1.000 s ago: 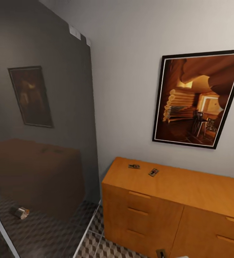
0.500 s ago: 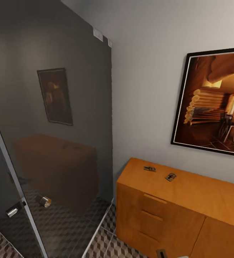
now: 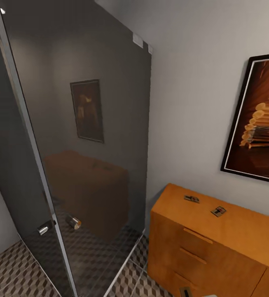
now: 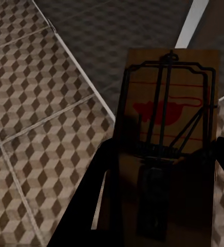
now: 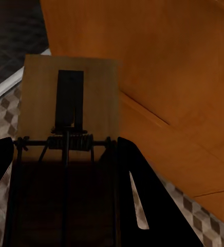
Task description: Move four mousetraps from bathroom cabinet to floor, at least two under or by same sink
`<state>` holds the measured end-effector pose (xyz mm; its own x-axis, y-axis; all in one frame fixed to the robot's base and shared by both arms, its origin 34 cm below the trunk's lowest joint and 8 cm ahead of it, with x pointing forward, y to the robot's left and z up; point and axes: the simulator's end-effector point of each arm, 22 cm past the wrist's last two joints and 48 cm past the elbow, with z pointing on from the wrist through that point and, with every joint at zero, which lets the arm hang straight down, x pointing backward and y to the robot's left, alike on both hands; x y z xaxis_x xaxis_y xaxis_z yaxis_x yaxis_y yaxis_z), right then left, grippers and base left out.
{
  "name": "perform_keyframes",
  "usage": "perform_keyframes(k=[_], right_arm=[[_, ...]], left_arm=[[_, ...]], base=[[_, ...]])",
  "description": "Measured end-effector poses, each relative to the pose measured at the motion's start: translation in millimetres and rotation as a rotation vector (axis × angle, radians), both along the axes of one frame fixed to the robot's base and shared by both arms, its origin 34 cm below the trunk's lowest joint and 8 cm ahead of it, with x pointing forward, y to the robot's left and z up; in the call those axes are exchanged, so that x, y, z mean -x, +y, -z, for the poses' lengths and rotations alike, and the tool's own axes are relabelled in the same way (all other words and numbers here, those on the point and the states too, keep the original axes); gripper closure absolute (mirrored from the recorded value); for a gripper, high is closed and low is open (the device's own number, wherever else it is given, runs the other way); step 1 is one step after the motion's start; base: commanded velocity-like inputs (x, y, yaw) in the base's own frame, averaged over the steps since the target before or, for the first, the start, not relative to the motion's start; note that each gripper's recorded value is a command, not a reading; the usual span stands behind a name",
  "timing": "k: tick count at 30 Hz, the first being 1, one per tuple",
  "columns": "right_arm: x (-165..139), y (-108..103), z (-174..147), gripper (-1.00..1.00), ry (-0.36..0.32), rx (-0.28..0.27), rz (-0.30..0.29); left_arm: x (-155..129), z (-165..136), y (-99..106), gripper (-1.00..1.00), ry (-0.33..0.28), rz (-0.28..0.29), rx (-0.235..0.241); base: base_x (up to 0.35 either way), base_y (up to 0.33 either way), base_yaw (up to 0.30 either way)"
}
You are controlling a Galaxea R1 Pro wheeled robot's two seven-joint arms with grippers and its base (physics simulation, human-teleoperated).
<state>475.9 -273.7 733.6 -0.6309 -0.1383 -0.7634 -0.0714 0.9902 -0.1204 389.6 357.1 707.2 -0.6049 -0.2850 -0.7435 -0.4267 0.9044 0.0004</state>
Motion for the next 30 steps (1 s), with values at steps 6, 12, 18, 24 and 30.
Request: perform_keyframes(k=[6,12,18,24,30], right_arm=[[0.0,-0.1,0.0,1.00,0.000,0.000,0.000],[-0.1,-0.2,-0.2,1.00,-0.001,0.001,0.000],[-0.3,0.0,-0.4,1.00,-0.003,0.001,-0.001],[-0.1,-0.1,-0.4,1.00,-0.003,0.001,0.000],[-0.4,0.0,-0.5,1.00,-0.003,0.001,-0.001]], left_arm=[[0.1,0.0,0.5,1.00,0.000,-0.002,0.000],[0.1,0.0,0.5,1.00,0.000,-0.002,0.000],[0.2,0.0,0.8,1.00,0.000,-0.003,0.000],[0.3,-0.1,1.1,1.00,0.000,-0.004,0.000],[0.3,0.0,0.8,1.00,0.000,-0.004,0.001]], base=[[0.000,0.000,0.300],[0.000,0.000,0.300],[0.000,0.000,0.300],[0.000,0.000,0.300],[0.000,0.000,0.300]])
